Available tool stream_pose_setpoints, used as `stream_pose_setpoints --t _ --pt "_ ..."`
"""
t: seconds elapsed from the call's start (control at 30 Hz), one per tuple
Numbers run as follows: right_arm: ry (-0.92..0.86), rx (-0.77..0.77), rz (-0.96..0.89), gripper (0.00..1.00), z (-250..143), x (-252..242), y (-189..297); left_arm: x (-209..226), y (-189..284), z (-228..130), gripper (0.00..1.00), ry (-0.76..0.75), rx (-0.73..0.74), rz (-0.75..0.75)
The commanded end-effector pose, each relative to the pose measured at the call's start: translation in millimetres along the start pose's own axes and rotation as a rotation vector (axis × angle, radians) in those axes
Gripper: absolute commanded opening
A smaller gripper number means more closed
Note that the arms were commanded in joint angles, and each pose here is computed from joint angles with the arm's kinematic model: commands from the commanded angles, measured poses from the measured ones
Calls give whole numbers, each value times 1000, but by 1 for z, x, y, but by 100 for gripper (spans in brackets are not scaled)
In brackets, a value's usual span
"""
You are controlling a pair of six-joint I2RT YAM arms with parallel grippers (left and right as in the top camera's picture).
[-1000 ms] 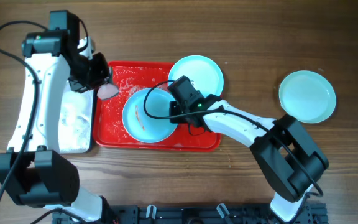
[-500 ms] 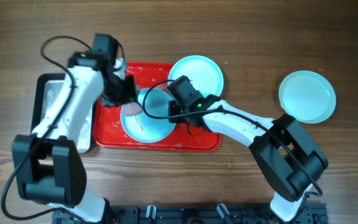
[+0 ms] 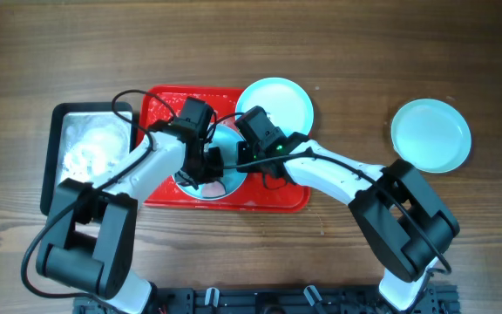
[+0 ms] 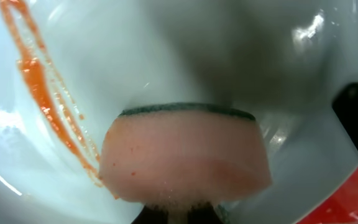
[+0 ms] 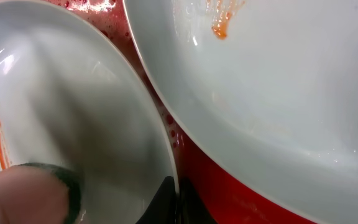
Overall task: Clean dirty plates on tray and stack at the side
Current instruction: 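Scrub the held plate's face with the sponge in the left gripper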
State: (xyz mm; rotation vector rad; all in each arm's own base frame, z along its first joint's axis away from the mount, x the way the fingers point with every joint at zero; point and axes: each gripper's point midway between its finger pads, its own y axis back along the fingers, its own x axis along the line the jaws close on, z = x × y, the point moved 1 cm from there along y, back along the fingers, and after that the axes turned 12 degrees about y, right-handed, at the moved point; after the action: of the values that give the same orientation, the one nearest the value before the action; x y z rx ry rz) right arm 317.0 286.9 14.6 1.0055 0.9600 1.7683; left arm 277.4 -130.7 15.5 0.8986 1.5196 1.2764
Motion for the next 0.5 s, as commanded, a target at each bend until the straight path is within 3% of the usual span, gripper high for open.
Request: stream_pose_setpoints --t 0.0,0.27,0.47 --pt "-11 5 7 4 2 2 -4 40 -5 18 4 103 -148 218" --pt "-12 11 4 4 1 1 -4 68 13 53 4 191 -395 393" --pt "-12 17 1 4 -1 0 -5 54 16 73 4 201 -485 328"
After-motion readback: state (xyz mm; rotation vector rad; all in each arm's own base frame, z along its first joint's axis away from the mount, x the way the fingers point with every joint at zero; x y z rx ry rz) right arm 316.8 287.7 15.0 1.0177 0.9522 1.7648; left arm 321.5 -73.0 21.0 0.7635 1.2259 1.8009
